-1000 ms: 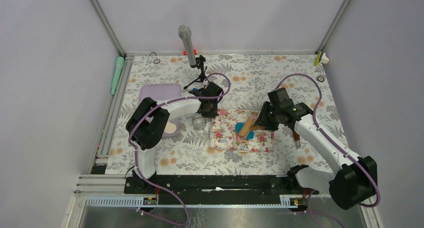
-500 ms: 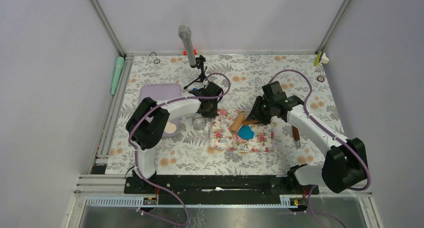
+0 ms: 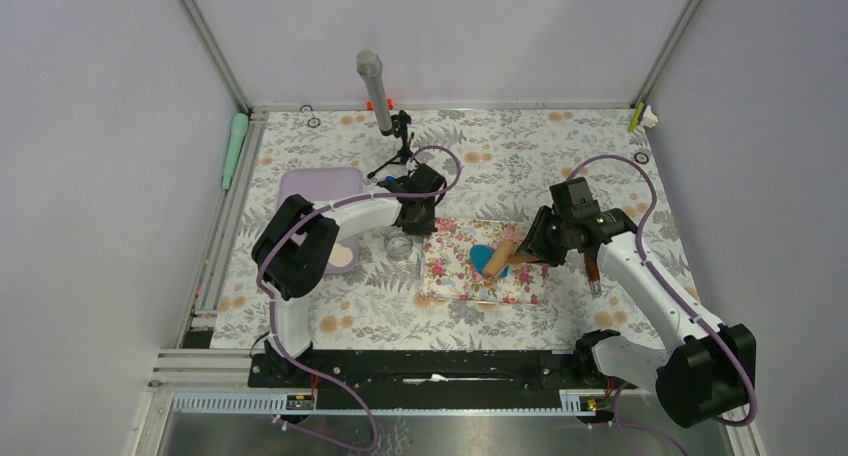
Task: Roll out the dumpling wrappers from the dough
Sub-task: Flatten out the dough on the work surface.
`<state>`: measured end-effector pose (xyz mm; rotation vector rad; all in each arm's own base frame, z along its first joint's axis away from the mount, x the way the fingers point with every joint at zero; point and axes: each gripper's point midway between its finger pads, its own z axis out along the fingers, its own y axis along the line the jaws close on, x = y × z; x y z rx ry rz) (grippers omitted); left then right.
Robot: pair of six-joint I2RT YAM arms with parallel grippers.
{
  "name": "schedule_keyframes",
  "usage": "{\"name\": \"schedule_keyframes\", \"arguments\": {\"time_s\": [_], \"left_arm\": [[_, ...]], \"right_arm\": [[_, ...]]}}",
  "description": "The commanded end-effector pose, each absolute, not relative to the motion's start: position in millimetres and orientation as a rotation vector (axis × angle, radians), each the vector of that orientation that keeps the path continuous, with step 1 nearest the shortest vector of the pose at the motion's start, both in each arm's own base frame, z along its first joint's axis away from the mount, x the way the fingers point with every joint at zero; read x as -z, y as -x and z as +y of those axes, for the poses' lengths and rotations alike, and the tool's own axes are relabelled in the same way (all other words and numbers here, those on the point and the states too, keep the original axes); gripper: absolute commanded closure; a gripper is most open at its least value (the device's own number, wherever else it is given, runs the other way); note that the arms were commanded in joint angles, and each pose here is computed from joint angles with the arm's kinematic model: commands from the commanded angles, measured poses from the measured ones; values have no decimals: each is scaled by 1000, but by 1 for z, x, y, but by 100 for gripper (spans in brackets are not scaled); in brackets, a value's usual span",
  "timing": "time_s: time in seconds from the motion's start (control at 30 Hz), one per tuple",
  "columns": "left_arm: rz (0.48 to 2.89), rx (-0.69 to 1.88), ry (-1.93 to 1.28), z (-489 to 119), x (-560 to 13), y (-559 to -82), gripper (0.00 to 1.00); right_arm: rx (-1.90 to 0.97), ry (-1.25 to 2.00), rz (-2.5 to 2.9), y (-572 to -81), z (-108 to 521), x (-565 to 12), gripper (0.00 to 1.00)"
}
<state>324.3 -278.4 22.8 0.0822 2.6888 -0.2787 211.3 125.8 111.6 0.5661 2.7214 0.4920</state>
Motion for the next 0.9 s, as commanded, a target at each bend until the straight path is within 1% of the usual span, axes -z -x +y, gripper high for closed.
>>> {"name": "schedule_keyframes", "arguments": {"time_s": [0.0, 0.17, 0.27, 0.43, 0.63, 0.73, 0.87], "left_arm": [[2698, 264, -114, -272, -32, -318, 100], [2700, 265, -121, -272, -34, -317, 100], [2697, 261, -121, -270, -35, -316, 100], [2697, 258, -123, -270, -36, -317, 100], [2688, 258, -126, -270, -40, -318, 100], [2684, 257, -129, -270, -41, -319, 100], [2687, 261, -132, -271, -41, -318, 100]], "right_arm": [[-201, -598, 2938, -175, 97, -70, 100], [-247, -556, 2982, -195, 119, -53, 100], [-222, -549, 2974, -201, 118, -50, 100], [-118, -556, 2982, -183, 100, -51, 100], [-26, -599, 2937, -155, 73, -75, 100], [-44, -606, 2937, -156, 74, -75, 100], [-123, -613, 2959, -172, 91, -57, 100]]}}
